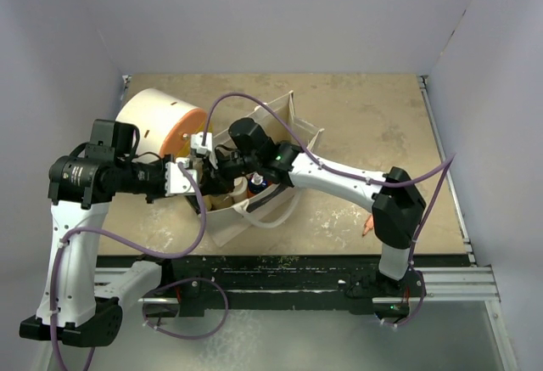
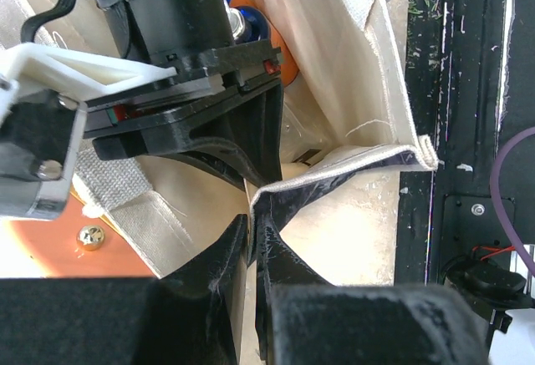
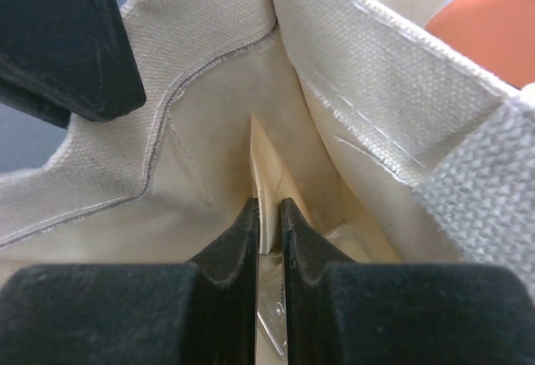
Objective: Place the personal care products into the canvas bag
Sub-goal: Place the care product in the canvas bag, then reset both arms
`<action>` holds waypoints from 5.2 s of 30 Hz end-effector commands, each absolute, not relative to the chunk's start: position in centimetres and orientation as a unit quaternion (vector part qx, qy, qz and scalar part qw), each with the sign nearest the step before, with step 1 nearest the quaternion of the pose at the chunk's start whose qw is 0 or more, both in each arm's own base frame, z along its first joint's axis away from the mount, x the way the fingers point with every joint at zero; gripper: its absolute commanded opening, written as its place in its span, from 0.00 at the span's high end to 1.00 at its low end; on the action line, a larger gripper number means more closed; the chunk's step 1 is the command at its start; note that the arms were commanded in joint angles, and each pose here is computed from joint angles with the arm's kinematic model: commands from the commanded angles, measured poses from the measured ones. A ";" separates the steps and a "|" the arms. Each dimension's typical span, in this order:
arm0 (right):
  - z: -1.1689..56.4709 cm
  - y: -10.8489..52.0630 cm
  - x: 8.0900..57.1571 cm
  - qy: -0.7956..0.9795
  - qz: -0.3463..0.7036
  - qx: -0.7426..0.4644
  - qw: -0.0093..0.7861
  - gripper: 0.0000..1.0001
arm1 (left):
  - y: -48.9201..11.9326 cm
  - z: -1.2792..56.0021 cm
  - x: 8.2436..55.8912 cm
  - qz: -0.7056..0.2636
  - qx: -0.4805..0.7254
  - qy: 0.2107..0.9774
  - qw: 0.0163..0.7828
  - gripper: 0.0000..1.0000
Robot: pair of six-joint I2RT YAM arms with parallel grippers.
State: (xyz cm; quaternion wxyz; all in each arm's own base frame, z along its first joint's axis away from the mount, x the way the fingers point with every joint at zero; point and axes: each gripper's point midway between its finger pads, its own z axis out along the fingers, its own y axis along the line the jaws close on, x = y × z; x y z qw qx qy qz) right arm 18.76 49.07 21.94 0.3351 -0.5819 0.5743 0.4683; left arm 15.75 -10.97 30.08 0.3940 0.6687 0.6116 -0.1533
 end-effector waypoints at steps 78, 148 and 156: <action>14.9 49.5 16.4 0.645 0.407 -0.579 0.290 0.87 | -10.4 31.2 14.3 -0.120 0.671 0.598 0.421 1.00; 33.4 42.2 18.8 0.518 0.441 -0.611 0.404 0.36 | -10.9 30.5 13.3 -0.146 0.645 0.615 0.429 0.74; 39.1 34.9 25.0 0.546 0.385 -0.536 0.517 0.35 | -10.3 32.1 13.9 -0.118 0.619 0.635 0.447 0.47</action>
